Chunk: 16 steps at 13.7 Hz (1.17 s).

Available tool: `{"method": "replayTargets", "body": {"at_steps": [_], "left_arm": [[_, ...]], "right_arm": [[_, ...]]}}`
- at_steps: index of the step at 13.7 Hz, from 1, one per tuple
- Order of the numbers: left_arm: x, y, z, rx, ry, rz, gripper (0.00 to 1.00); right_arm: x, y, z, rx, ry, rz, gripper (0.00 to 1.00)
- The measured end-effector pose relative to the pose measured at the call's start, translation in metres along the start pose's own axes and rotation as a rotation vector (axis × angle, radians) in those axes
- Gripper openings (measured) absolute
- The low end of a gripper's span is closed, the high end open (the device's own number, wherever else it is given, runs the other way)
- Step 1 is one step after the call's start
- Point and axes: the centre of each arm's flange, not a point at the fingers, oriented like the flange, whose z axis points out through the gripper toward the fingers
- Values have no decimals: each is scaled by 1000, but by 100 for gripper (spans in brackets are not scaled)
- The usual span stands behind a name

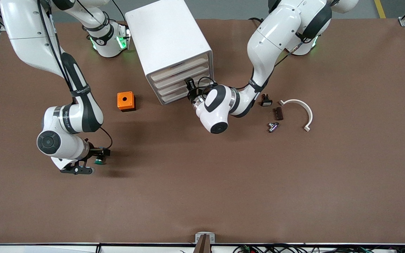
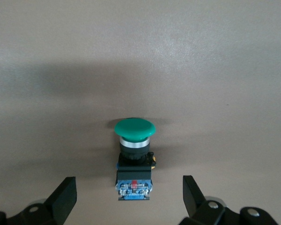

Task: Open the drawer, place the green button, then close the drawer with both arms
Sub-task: 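Pull the drawer open with the left gripper while the right gripper grasps the button, then carry the green button with the right gripper over the open drawer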

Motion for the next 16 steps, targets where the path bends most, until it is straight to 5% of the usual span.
{"method": "replayTargets", "body": {"at_steps": [1,3,11,14,16], "left_arm": [[0,1,3,2,4,-1,36],[1,4,3,1,4,-2,15],[30,47,-111,-15,-168,-26,14],[35,53,-130,-17,-207,-11,14],[38,56,-141,-23,-235,1,19]], "right_arm": [[0,1,5,0,1,2,100],[2,2,16,2,8,11,100],[0,3,35,-2,-15,106,100],[-1,3,36,-3,-21,111,87],[-3,3,38,-6,-33,111,63]]}}
